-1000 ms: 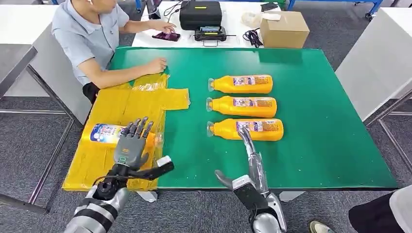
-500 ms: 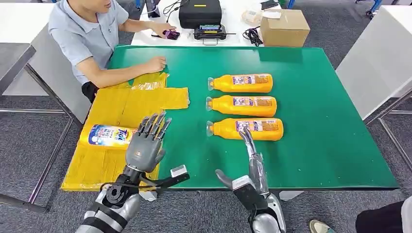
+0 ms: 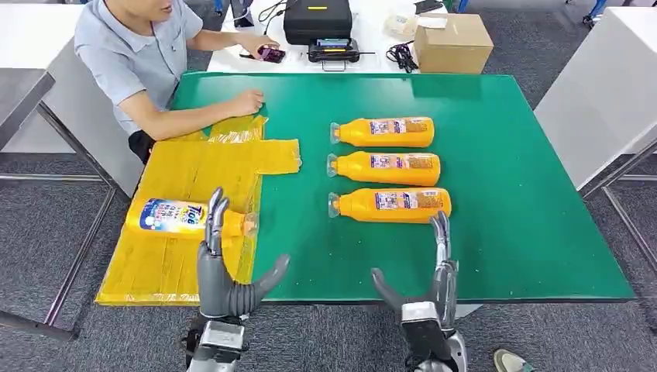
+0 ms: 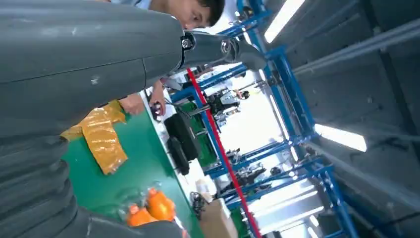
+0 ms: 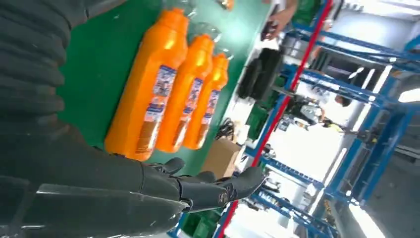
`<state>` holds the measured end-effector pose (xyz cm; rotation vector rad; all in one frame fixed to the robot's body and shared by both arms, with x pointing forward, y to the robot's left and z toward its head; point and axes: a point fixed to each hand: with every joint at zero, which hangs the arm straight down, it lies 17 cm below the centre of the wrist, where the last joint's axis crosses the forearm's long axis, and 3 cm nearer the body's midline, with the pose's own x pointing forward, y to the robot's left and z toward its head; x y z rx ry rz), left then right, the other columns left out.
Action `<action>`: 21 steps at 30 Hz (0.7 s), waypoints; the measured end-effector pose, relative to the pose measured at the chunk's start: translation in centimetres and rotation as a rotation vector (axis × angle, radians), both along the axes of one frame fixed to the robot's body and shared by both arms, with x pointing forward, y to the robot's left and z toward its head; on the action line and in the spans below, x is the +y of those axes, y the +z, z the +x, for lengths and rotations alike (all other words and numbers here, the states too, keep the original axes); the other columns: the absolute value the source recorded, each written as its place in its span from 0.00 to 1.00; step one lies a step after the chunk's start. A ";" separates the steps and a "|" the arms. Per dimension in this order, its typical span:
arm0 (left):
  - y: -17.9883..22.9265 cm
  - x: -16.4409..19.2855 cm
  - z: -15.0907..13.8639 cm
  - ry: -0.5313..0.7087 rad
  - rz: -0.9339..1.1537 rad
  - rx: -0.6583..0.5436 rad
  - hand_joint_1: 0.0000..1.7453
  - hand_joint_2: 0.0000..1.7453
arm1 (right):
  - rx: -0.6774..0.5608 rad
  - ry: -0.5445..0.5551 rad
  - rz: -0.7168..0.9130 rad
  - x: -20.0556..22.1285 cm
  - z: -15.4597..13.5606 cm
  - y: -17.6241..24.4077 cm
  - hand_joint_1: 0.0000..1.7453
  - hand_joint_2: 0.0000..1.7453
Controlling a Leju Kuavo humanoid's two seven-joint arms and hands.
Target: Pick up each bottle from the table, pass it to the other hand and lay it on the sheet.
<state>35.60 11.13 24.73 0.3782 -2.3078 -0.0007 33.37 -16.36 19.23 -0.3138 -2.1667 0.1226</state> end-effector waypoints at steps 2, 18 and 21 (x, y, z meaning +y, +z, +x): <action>0.2 0.3 -0.1 0.003 -0.017 0.000 0.00 1.00 | -0.006 0.003 0.012 -0.1 0.0 0.3 0.00 1.00; 3.0 5.9 -3.2 0.040 -0.179 -0.044 0.00 1.00 | 0.041 0.064 0.193 2.0 -0.1 2.8 0.00 1.00; 3.4 5.8 -3.0 0.032 -0.166 -0.060 0.00 1.00 | 0.004 0.062 0.182 2.2 -0.3 4.2 0.00 1.00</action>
